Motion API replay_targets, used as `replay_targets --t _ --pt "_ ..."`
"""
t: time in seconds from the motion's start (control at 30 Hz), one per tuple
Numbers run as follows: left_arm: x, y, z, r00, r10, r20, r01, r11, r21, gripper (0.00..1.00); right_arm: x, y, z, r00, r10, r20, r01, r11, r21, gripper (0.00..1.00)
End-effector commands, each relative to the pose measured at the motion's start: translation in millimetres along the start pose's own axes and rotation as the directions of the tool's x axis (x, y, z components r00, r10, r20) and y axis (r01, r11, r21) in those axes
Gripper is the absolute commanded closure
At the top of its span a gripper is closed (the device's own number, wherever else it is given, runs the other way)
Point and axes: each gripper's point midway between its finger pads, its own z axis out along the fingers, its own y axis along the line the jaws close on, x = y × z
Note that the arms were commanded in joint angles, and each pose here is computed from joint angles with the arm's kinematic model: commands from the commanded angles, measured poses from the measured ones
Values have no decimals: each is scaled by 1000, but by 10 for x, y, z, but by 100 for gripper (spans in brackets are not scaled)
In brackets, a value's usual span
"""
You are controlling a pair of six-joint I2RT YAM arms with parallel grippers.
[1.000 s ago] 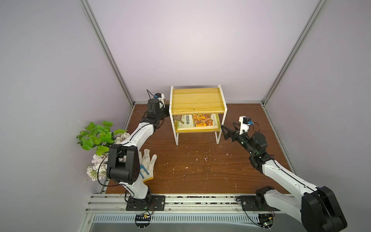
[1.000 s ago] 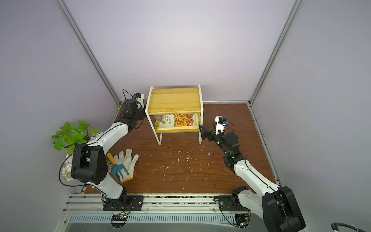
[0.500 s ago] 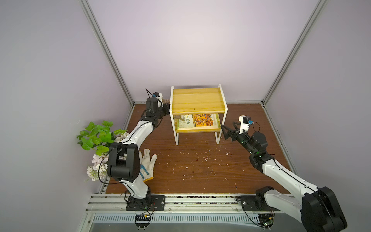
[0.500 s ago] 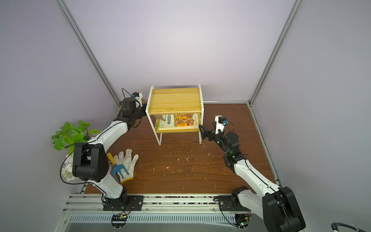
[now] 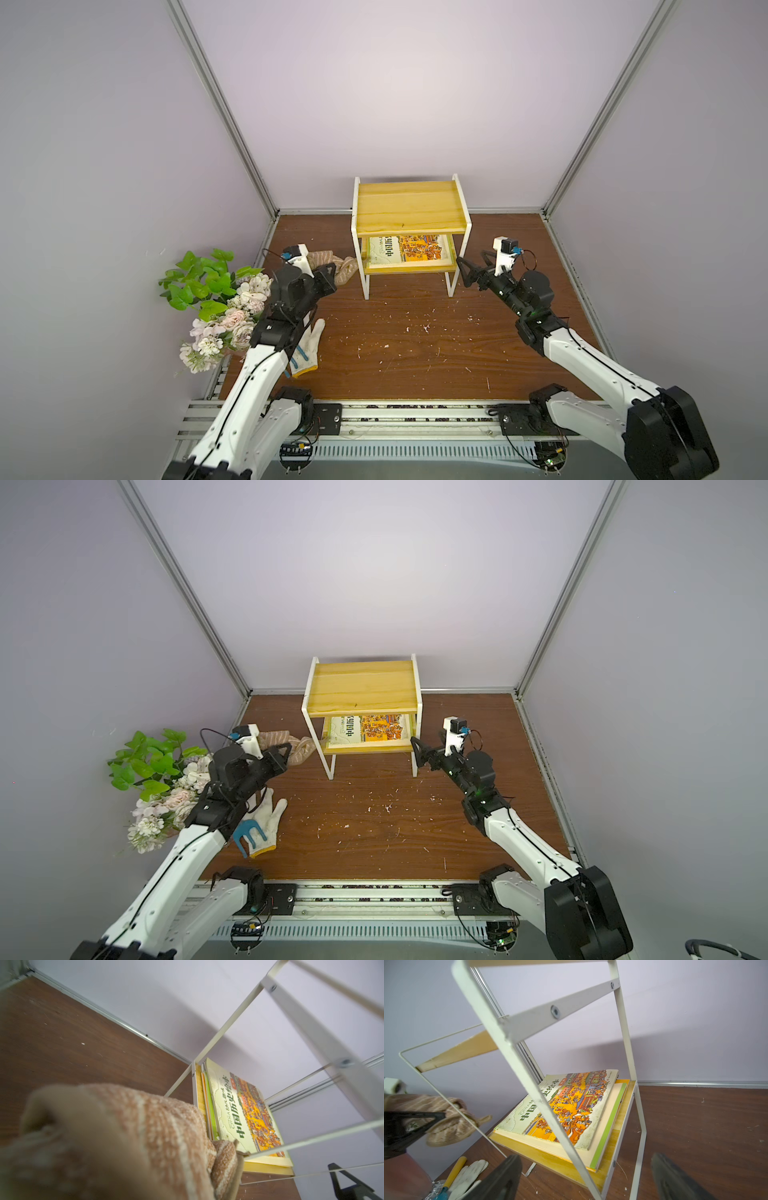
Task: Wipe the bookshelf clean with a cloth
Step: Wipe the dust from the shelf.
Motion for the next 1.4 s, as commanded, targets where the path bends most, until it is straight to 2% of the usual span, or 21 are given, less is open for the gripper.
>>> replay_targets --t 0.0,0.07,0.13,0.17,0.23,0.3,0.33,0.43,0.5,0.57,0.6,0.67,0.77,0.83,0.93,1.03,1.1,1.17,1.2,1.27,1.37 --pt "390 15 -65 981 -51 -185 48 999 -22 100 -341 84 -36 995 -46 85 45 999 3 1" --pt "258 -515 -122 980 -10 -199 51 977 205 100 -358 90 -30 994 -53 92 53 999 3 1" --pt "-72 -1046 -231 991 31 -127 21 920 391 100 -400 105 -7 994 -58 95 58 998 -1 1" --pt "-235 -1248 -273 996 50 -76 -12 899 439 100 -419 108 6 994 -53 94 53 999 0 1" --pt "-404 -1432 -272 996 88 -14 -74 897 436 100 -485 138 -6 994 -42 105 43 999 -8 1" --pt "-327 -1332 -149 994 109 -20 -94 927 362 100 -483 148 -42 992 -40 116 41 999 -14 1" --pt "-224 -1173 -51 995 96 -39 -80 949 304 100 -469 140 -71 992 -37 123 39 999 -11 1" --pt "333 -515 205 991 5 -132 10 993 116 100 -340 69 -120 994 -36 103 35 999 17 1" --pt "660 -94 276 985 -51 -165 49 999 -14 100 -255 34 -129 996 -38 75 36 999 30 1" --pt "819 135 282 982 -73 -173 59 994 -87 100 -192 29 -131 998 -37 54 36 999 28 1" --pt "784 93 279 984 -69 -166 58 996 -71 100 -172 35 -130 998 -35 49 34 999 22 1" --pt "473 -308 228 992 -13 -128 21 998 63 100 -168 71 -117 998 -39 44 39 999 0 1" --pt "-158 -976 21 998 63 -8 -59 967 247 100 -263 115 -111 997 -37 64 38 999 -13 1" --pt "-375 -1239 -80 997 74 32 -81 944 321 100 -363 153 -144 994 -24 108 27 999 -25 1" --pt "-195 -1137 5 999 37 -6 -33 944 327 100 -390 162 -195 990 -11 141 16 999 -34 1" --pt "348 -510 249 994 -75 -77 87 982 168 100 -292 126 -186 993 -13 115 16 1000 -24 1" --pt "782 -83 360 981 -151 -120 161 984 72 100 -211 96 -159 997 -16 82 17 1000 -15 1" --pt "1089 181 414 970 -198 -143 204 979 28 100 -180 98 -145 998 -19 64 20 1000 -17 1" --pt "1128 213 428 968 -204 -144 209 978 25 100 -180 99 -138 998 -22 62 23 1000 -19 1" --pt "1001 77 438 974 -178 -138 187 981 59 100 -205 111 -136 997 -27 67 28 999 -21 1" --pt "495 -457 312 990 -115 -85 130 970 204 100 -273 137 -138 996 -34 83 36 999 -28 1"
